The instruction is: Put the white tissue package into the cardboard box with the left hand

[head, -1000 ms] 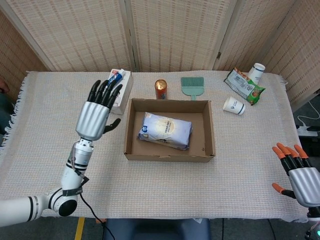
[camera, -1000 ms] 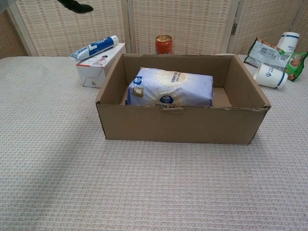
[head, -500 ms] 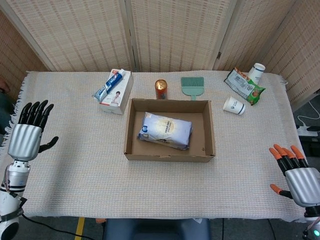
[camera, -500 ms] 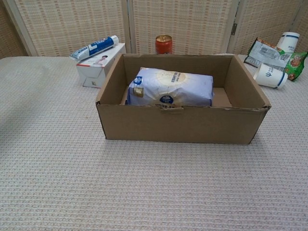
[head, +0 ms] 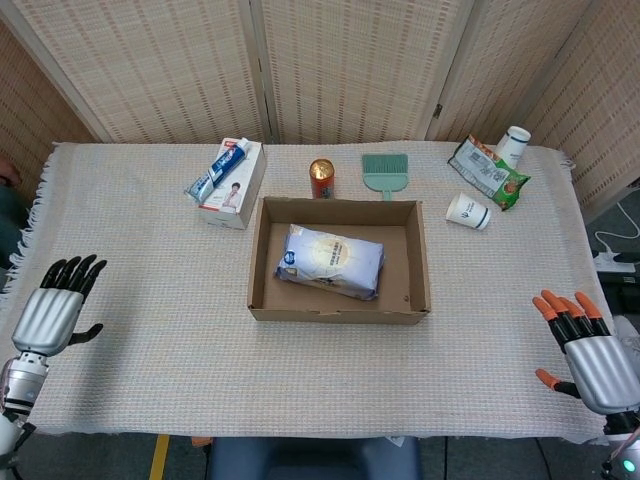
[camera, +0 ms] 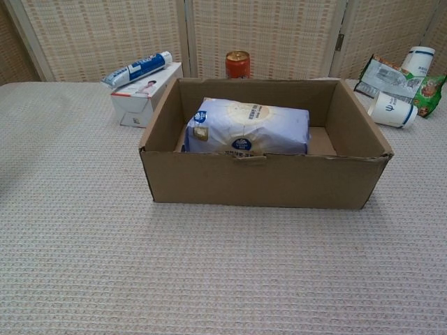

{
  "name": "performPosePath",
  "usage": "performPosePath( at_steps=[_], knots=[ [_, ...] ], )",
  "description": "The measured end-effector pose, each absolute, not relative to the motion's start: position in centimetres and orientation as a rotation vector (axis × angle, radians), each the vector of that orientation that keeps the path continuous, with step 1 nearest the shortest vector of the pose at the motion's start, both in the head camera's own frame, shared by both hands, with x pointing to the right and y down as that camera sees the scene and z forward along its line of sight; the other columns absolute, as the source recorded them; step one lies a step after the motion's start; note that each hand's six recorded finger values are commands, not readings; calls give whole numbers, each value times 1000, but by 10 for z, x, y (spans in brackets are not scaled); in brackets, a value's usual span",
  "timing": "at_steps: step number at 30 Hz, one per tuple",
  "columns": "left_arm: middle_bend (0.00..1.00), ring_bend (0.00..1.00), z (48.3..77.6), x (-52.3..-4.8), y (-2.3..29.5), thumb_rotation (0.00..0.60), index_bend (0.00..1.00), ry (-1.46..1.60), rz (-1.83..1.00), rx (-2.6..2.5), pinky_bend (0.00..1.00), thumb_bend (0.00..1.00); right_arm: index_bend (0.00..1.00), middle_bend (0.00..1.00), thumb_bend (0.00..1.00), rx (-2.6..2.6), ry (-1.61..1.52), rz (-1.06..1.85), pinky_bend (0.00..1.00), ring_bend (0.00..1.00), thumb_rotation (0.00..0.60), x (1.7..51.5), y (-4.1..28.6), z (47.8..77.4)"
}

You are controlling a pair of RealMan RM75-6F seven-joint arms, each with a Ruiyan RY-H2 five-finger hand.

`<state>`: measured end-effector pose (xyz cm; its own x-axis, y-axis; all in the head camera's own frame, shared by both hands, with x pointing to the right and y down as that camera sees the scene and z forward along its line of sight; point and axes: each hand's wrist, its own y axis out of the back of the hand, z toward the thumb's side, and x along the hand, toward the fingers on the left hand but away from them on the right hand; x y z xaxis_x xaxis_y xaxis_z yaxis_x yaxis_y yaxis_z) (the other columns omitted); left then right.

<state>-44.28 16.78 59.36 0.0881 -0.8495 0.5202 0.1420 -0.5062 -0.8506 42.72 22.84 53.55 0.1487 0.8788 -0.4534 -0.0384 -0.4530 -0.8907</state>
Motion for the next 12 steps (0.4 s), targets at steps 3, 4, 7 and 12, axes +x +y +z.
performPosePath(
  at_steps=[3,4,7,12],
  knots=[
    [0,0,596,-449,180,600,0,765,-1559,-1547,77,183,59,30,0,-1617,-826,1416,0,0,600,426,229,535],
    [0,0,596,-452,184,600,0,779,-1563,-1539,77,183,59,30,0,-1617,-826,1413,0,0,600,425,229,535],
    [0,0,595,-457,188,600,0,804,-1561,-1515,77,183,59,30,0,-1622,-825,1407,0,0,600,424,230,534],
    [0,0,591,-457,189,600,0,844,-1536,-1505,76,184,59,30,0,-1625,-821,1404,0,0,600,423,230,535]
  ],
)
